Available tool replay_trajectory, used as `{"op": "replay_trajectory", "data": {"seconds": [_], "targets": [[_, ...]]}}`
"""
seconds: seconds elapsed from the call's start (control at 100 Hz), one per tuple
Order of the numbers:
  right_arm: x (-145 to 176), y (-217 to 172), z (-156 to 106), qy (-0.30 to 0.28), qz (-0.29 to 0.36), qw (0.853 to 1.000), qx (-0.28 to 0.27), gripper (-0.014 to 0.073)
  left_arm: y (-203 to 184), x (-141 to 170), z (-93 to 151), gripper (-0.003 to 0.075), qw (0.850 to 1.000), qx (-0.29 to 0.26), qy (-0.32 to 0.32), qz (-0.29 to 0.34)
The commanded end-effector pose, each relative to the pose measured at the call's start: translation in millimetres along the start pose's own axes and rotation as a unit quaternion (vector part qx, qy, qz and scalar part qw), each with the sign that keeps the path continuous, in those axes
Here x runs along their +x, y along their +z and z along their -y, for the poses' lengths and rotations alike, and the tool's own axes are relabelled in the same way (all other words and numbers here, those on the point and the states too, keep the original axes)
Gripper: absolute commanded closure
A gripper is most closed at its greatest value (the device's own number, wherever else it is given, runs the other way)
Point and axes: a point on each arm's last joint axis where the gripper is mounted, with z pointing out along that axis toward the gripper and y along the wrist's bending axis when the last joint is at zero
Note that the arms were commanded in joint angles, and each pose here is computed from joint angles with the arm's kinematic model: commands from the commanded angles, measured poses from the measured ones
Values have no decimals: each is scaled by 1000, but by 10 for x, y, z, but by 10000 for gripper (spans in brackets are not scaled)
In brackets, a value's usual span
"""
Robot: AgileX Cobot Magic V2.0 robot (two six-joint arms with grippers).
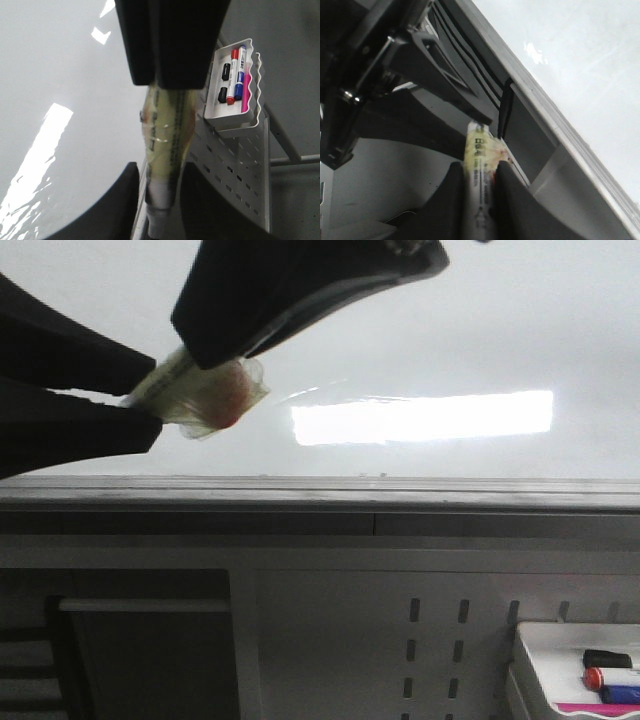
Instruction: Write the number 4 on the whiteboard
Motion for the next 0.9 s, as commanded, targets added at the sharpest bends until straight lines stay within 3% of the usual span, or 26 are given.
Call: {"op": "replay_trajectory", "data": {"seconds": [0.0,0.15,0.35,0.68,0.89], "targets": [[-171,-107,36,0,54,998,11,658,-25,-77,-122,393,998,-44,-47,15],[-185,-119,178,15,51,998,33,658,-114,1,-232,353,983,-116,-139,-38],[-396,-184,547,46,78,992,89,658,-271,-16,-316,353,952,-184,-243,-40],[-702,134,1113,61,48,987,144,659,-301,-40,-322,353,951,-189,-243,-34],[-683,320,1172,68,17,988,139,659,-301,-40,-322,353,951,-189,-243,-34]]}}
